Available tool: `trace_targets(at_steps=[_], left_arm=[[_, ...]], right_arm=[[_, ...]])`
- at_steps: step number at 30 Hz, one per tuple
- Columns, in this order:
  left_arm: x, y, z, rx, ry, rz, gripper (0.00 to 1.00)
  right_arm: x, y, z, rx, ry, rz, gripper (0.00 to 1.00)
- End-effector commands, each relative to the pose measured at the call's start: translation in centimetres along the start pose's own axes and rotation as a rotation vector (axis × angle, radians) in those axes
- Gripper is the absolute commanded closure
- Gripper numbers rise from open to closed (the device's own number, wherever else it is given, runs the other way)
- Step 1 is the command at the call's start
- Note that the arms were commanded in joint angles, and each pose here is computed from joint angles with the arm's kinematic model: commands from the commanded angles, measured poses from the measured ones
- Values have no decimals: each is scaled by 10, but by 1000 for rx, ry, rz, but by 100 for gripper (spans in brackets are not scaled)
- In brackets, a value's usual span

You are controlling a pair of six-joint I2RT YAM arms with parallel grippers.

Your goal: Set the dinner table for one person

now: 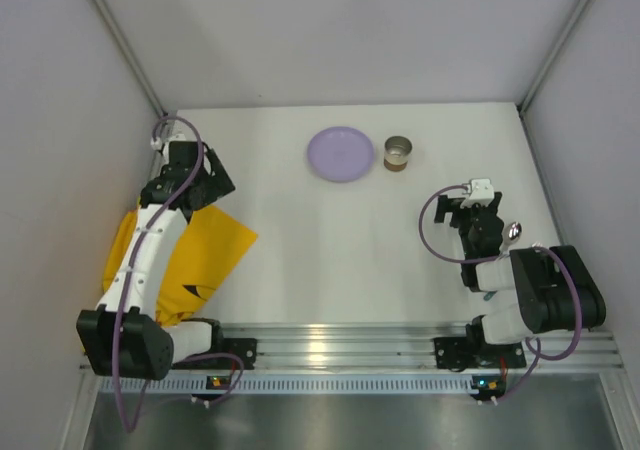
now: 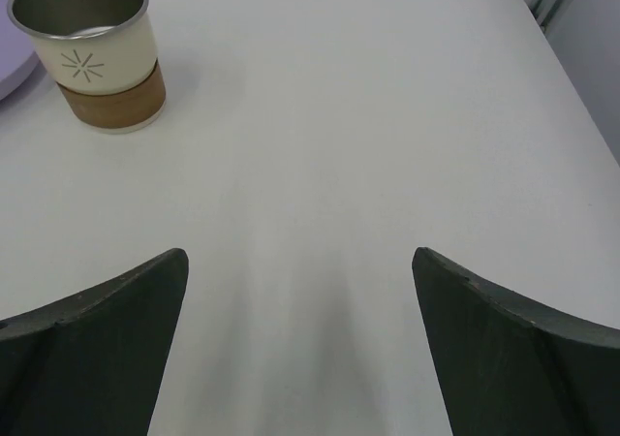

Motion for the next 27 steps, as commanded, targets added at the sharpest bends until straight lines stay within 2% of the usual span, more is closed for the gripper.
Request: trace_targets(at_steps=[1, 7, 12, 27], left_arm=[[-7, -30, 27, -22, 144, 125, 2], [-39, -61, 35, -72, 204, 251, 2], [-66, -91, 40, -92, 286, 408, 2], [-120, -120, 44, -88, 402, 494, 2]], right_arm=[[-8, 20, -8, -19, -23, -72, 0], [-8, 21, -8, -18, -25, -74, 0], [-8, 20, -7, -17, -20, -73, 0], [-8, 20, -7, -17, -20, -72, 0]])
Point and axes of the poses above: each gripper's point midway between its finger pads, its own x axis back along the fingers, its own z axis along the line the jaws close on, y = z × x, the point moved 2 cm from there along x, back along the fingers, and after that the axes turned 9 degrees about x, right-handed, at the moved point
